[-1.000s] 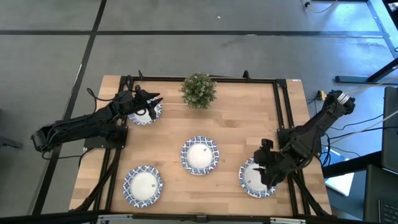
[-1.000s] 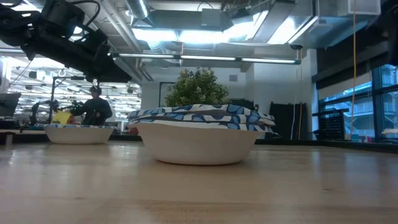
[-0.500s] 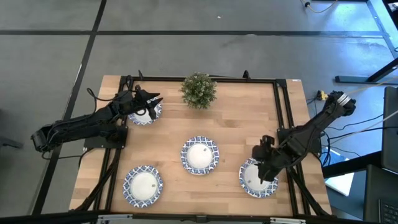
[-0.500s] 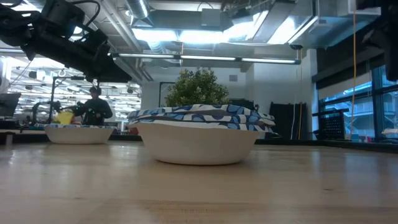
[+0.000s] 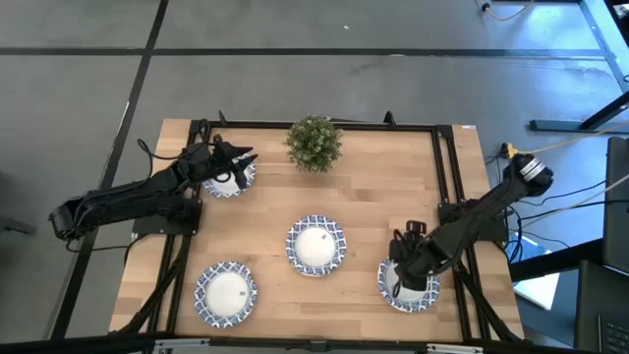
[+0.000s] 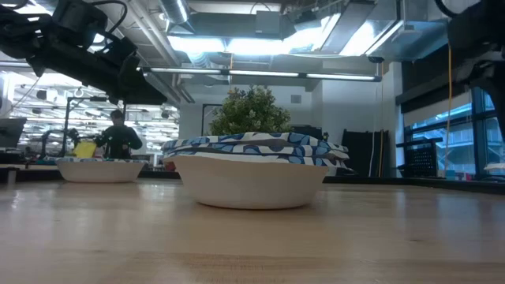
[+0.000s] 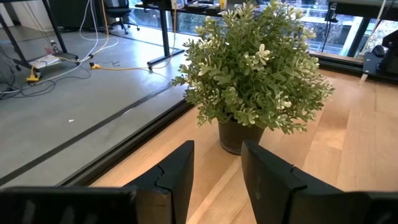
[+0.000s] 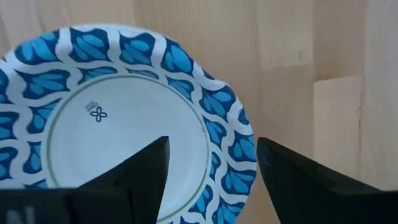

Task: Nest bowls inside each other
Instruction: Stack the blue pattern bowl on the blue pattern bowl

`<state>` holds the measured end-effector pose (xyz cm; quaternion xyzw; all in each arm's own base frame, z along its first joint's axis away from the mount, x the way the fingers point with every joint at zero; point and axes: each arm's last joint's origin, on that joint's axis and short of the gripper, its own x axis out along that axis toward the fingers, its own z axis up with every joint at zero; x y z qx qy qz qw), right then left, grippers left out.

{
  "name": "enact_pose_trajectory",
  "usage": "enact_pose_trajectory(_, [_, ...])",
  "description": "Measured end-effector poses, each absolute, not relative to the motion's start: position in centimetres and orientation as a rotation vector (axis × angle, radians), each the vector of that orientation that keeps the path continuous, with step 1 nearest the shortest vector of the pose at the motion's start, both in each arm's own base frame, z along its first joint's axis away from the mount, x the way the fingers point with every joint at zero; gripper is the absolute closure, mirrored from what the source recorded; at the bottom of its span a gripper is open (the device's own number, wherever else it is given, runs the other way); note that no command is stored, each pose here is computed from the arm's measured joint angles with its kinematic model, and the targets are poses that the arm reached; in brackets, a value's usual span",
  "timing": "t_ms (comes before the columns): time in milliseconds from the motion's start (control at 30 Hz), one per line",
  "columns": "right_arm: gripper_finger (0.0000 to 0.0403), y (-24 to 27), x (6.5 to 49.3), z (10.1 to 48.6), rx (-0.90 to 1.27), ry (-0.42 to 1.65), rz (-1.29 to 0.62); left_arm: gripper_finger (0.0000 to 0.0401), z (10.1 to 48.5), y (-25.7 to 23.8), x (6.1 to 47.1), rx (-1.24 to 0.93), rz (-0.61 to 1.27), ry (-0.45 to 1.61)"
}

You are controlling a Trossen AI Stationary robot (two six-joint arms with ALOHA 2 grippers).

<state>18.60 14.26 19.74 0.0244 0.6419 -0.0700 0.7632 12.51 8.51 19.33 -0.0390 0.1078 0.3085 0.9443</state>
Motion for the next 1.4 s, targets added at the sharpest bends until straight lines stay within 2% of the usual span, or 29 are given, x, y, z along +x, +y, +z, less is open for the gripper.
enact_pose_trajectory(333, [0.0159,13.0,19.9,19.0,0.007,1.413,-0.187,0.0273,19.3,8.5,12.5,-0.083,0.629,0.219])
enact_pose_trajectory(533, [0.0159,12.0,20.9,18.1,0.055,1.397,-0.12,0.0273,19.3,8.5,12.5,-0.09,0.629,0.226])
enact_pose_trajectory(933, [0.0165,11.8,20.2,16.0,0.12,1.432,-0.059,0.0273,19.2,8.5,12.5,-0.086,0.629,0.231])
enact_pose_trajectory(1133, [0.022,11.8,20.2,16.0,0.126,1.428,-0.058,0.0273,19.2,8.5,12.5,-0.086,0.629,0.231])
enact_pose_trajectory(1400, [0.0348,11.8,20.3,16.0,0.136,1.43,-0.039,0.0273,19.2,8.5,12.5,-0.085,0.629,0.231])
